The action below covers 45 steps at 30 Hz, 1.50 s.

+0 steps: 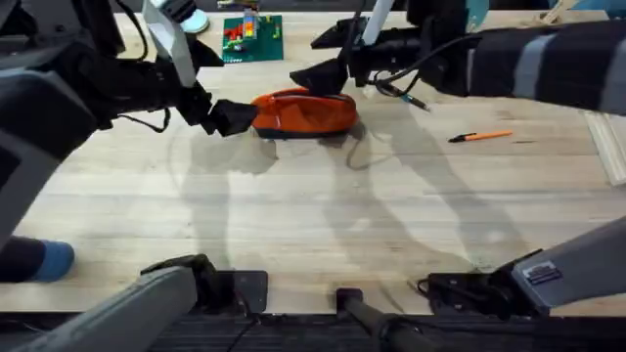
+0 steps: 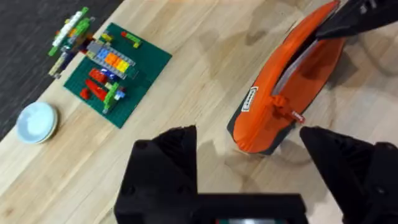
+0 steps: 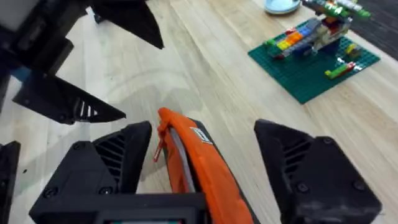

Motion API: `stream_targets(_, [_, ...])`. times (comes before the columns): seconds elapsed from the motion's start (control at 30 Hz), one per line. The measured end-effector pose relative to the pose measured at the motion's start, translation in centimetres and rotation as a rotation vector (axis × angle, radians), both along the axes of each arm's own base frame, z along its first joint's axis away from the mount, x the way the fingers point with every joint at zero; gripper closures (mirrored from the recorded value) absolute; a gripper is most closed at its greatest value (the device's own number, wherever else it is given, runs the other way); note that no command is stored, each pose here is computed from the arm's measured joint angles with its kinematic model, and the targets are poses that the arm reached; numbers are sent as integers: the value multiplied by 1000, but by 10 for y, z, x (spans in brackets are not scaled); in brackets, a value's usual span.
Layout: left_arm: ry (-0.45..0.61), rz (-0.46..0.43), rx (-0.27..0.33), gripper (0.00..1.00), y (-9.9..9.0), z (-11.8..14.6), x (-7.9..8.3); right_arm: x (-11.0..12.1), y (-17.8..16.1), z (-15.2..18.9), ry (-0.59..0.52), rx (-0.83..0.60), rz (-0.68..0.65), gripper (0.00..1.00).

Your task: Unzip the bag, pick up the pens from the table one at a time and place them inside, then zip the bag closed.

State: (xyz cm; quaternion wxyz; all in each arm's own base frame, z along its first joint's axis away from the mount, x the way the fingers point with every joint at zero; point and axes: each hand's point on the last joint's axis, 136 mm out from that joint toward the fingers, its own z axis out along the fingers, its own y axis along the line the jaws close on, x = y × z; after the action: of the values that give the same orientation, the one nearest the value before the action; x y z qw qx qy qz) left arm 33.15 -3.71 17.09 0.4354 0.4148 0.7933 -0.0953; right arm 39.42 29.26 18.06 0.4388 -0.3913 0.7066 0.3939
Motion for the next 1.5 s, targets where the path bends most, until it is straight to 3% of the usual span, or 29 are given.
stream_targets(0.27, [-7,92,-17,8,3,24,-15,-12,-14,37,-64,-13,-12,5])
stream_targets(0.5, [46,148,-67,8,-1,32,-36,-27,-27,41,1,-46,-26,6])
stream_targets(0.83, [144,139,-117,8,-13,31,-72,-57,-39,47,84,-89,-20,6])
stream_targets(1.2, [135,130,-125,8,-15,34,-72,-76,-46,53,130,-132,-3,6])
stream_targets(1.5, [135,129,-126,8,-15,34,-72,-75,-53,92,30,-201,-4,6])
